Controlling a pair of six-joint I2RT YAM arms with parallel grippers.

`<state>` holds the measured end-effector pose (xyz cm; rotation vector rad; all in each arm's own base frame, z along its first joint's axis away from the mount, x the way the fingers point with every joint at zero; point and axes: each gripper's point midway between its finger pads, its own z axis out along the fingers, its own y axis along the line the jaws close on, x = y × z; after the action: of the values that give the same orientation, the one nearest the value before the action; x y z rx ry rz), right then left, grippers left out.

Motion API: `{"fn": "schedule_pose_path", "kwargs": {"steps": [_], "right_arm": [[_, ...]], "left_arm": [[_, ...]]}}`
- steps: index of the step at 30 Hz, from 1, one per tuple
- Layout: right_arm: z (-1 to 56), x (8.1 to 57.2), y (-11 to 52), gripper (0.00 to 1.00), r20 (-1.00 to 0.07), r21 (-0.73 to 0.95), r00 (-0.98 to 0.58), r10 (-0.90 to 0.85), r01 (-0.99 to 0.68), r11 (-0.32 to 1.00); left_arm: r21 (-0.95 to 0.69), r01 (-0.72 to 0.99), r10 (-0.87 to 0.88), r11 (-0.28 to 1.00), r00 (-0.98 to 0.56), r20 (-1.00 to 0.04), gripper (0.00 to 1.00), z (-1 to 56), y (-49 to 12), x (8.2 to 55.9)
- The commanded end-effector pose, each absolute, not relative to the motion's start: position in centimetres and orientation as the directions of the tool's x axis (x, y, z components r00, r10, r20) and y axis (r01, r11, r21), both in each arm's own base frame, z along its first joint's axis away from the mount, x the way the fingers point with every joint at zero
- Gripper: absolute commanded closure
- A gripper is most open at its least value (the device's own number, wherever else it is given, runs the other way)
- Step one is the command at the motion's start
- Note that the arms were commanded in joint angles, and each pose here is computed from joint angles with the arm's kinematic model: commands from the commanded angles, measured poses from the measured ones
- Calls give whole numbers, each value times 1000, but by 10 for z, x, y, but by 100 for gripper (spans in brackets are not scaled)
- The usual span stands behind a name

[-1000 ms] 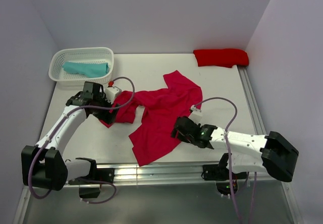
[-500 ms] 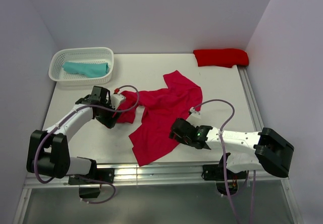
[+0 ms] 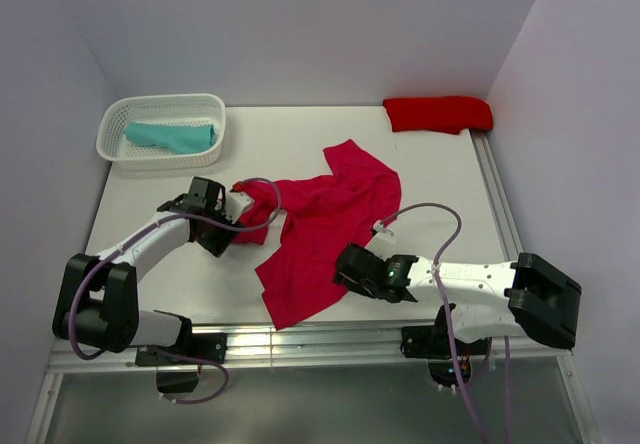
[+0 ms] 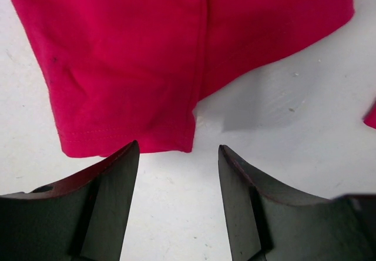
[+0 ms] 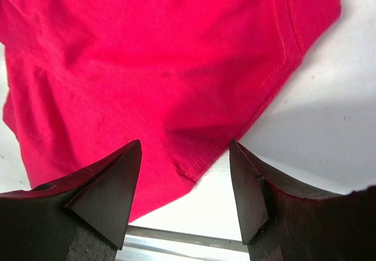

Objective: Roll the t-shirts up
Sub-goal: Flatten the tshirt

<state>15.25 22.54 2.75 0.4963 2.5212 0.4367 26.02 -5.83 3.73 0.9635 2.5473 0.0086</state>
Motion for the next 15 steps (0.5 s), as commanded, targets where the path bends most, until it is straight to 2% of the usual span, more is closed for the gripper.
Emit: {"fn": "schedule_pose_path", "kwargs": {"steps": [1, 12, 15], "right_arm": [[31, 149, 223, 32, -434, 403, -777, 456, 285, 870], [18, 142, 227, 36, -414, 396, -784, 463, 303, 867], [14, 141, 224, 37, -415, 382, -785, 461, 309, 871]], "left_arm": [[187, 634, 647, 750, -647, -403, 38, 38, -60, 270], [222, 638, 671, 737, -653, -351, 41, 23, -57, 264], [215, 637, 669, 740, -664, -336, 47, 18, -57, 263]]}}
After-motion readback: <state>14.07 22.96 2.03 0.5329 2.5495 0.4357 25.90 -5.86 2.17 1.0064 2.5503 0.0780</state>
